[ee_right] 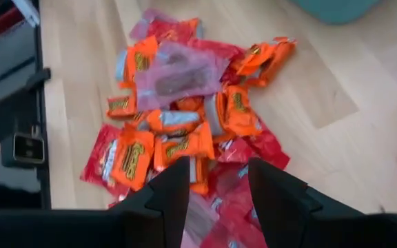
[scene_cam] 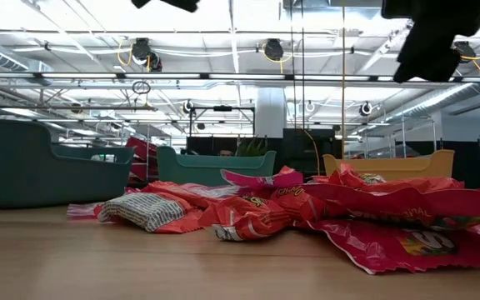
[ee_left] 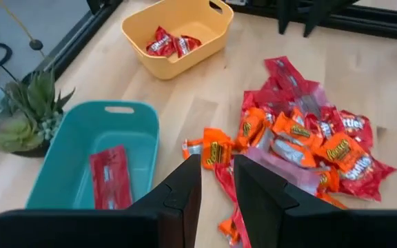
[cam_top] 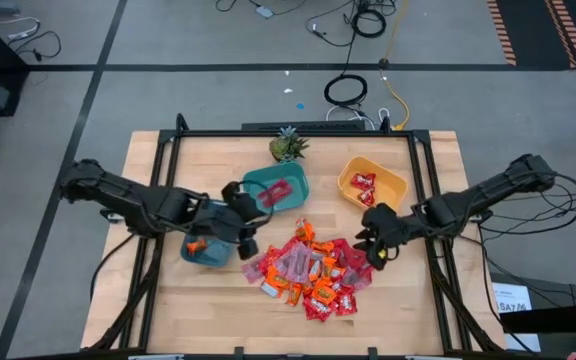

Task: Sort candy
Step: Put the orange chocolate into the blue bin

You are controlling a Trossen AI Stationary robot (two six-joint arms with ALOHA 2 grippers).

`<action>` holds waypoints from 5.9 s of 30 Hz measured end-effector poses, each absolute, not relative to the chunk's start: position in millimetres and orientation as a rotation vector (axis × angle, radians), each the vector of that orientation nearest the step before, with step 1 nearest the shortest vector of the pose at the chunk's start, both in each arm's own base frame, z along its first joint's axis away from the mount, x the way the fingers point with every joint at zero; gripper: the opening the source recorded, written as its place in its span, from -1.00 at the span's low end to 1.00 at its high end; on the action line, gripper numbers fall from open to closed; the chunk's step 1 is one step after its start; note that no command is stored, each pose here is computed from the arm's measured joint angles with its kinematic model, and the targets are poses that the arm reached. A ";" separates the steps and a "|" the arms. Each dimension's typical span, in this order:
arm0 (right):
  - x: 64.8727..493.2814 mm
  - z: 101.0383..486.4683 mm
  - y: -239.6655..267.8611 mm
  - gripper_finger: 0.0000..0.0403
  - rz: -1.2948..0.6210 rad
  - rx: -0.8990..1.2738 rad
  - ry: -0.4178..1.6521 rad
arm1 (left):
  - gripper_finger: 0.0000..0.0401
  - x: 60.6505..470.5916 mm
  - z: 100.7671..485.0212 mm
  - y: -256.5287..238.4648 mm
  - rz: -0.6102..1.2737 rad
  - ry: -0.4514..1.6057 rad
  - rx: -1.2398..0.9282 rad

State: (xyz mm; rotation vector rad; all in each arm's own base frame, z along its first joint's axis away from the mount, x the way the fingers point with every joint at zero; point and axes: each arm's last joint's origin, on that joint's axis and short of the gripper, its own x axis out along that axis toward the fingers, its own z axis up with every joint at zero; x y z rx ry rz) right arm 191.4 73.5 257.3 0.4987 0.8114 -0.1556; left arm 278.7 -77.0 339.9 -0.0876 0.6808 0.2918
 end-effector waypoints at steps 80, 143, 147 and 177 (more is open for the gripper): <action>169.9 253.6 102.8 -0.30 -0.206 0.411 0.793 | -0.42 417.5 138.9 -43.2 0.298 0.939 -0.188; 170.9 254.6 101.2 -0.30 -0.254 0.381 0.744 | -0.99 213.8 312.0 -89.3 0.967 0.891 -0.471; 170.9 254.5 101.2 -0.30 -0.254 0.382 0.745 | -0.99 214.4 312.0 -89.7 0.963 0.887 -0.477; 172.9 256.5 102.5 -0.30 -0.240 0.397 0.721 | -0.37 231.7 314.7 -94.7 0.823 0.798 -0.471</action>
